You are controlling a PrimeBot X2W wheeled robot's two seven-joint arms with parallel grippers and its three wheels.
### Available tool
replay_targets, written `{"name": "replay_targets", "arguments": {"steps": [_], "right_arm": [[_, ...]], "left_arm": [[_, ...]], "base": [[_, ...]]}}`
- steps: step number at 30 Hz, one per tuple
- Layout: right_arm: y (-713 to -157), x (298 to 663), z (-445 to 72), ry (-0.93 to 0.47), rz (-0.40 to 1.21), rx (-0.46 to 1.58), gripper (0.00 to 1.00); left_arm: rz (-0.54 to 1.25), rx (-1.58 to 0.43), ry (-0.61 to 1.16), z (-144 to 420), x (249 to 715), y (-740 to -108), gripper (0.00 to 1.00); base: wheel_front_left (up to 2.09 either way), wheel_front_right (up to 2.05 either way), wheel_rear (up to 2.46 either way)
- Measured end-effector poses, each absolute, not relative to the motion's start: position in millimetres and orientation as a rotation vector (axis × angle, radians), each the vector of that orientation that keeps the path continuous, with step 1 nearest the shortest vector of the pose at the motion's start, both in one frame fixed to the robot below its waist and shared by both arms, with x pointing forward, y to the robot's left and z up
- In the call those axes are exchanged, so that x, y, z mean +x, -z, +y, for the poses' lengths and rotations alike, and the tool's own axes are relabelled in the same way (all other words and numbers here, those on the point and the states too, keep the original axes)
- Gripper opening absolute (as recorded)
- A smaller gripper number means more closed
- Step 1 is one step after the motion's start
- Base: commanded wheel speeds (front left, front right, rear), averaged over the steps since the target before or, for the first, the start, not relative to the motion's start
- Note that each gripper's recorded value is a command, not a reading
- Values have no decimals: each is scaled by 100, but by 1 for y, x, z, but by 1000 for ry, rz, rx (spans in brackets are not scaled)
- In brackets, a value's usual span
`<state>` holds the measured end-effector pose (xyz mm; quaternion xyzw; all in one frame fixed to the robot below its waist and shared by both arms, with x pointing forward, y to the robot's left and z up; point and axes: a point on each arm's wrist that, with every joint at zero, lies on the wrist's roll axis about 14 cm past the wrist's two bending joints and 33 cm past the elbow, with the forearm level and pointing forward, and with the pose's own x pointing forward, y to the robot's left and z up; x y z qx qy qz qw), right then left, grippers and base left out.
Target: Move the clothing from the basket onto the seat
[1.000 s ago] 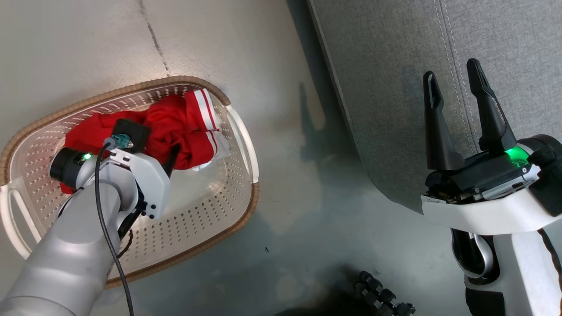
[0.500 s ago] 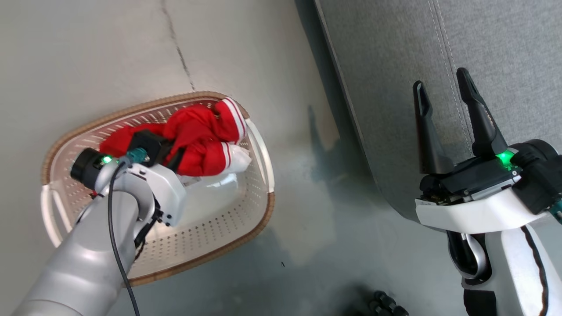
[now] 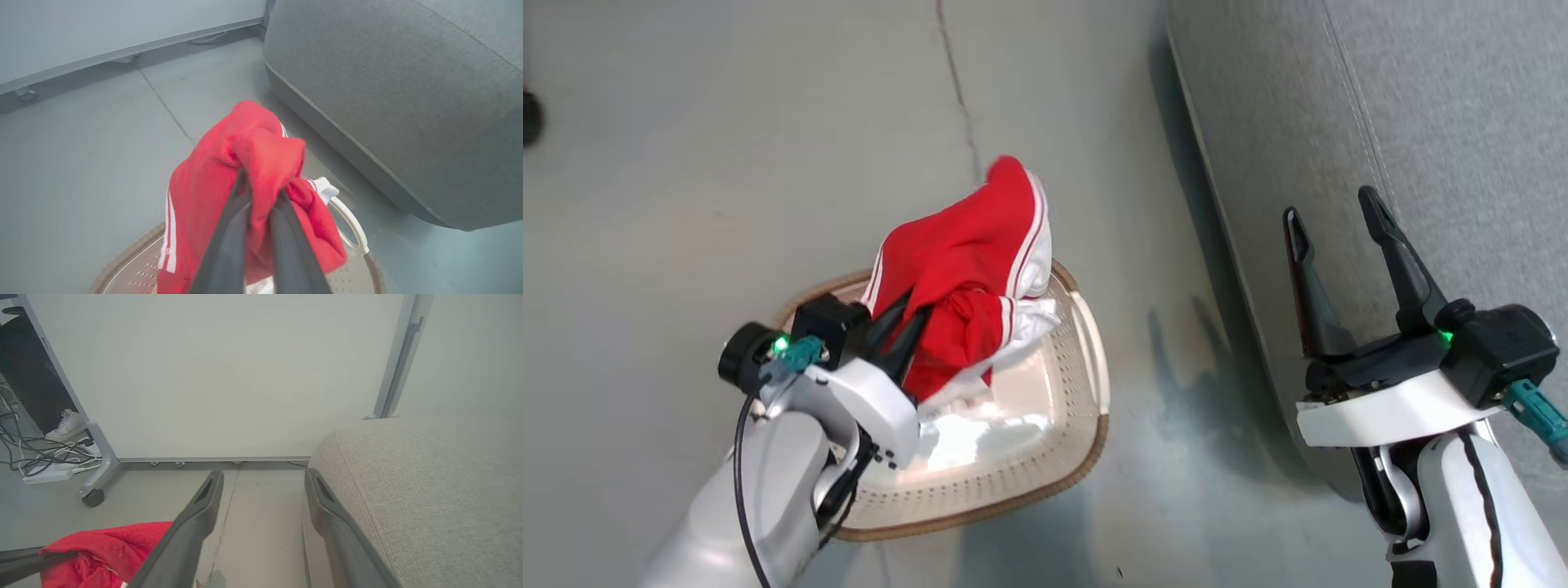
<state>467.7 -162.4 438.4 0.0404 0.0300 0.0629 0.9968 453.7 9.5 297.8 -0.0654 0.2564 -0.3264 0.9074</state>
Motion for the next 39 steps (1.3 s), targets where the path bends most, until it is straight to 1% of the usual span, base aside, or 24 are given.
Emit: {"name": "replay_targets", "arguments": {"steps": [6,14,24,32,39], "right_arm": [[-459,463,-148,-160,31,90,100],[-478,450,-135,-190,14,105,100],[-505,421,-122,-226,-18,120,100],[-513,403,-114,-252,-23,135,100],[-518,382,-113,-257,-28,152,100]], "left_arm": [[438,-163,571,36,442,-341,0],[252,-177,449,66,435,-413,0],[-69,-171,326,109,418,-526,0],[-162,-162,304,117,399,-559,0],[-190,-175,333,105,374,-574,0]], "base": [[0,0,0],[0,0,0],[0,0,0],[0,0,0],[0,0,0]]}}
